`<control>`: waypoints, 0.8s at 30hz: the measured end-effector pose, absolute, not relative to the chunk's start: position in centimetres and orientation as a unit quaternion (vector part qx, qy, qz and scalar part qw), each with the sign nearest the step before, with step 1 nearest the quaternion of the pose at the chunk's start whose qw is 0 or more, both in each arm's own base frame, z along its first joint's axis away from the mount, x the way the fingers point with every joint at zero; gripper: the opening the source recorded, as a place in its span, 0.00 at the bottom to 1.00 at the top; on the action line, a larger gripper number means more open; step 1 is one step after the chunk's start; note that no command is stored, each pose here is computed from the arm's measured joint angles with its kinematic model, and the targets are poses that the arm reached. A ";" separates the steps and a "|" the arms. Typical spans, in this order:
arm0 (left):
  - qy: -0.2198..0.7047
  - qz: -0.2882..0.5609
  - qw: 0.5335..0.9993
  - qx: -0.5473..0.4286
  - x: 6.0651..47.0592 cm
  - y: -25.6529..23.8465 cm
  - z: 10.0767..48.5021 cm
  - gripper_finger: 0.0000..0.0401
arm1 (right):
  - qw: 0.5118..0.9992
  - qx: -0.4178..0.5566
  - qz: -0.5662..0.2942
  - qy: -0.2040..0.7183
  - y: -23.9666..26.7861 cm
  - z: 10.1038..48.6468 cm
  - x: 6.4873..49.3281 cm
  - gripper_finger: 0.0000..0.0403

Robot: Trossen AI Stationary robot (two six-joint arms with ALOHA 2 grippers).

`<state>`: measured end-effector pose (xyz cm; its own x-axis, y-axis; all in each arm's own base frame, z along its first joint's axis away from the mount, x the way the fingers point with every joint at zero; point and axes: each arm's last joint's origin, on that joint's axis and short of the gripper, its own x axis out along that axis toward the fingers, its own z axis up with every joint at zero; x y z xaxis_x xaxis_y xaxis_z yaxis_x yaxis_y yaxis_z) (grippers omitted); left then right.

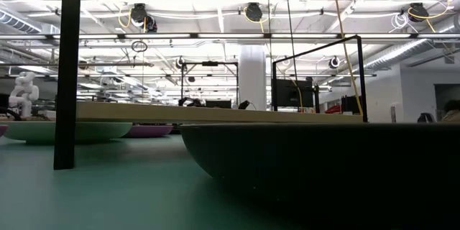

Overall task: Place and stack plates onto a shelf
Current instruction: Put the top black plate on the shelf

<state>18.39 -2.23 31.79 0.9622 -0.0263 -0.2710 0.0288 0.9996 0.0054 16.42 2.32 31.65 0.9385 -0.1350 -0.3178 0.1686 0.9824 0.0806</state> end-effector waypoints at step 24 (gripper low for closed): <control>0.165 -0.019 0.986 0.007 19.5 -2.8 30.8 0.01 | 0.910 0.108 -0.114 0.385 5.4 34.2 15.7 0.00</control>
<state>19.52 -2.81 30.81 0.9449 -0.0351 -0.3256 0.0400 0.9992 0.0082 15.71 5.37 34.24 0.6775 -0.1249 -0.7248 0.2905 0.9508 0.1077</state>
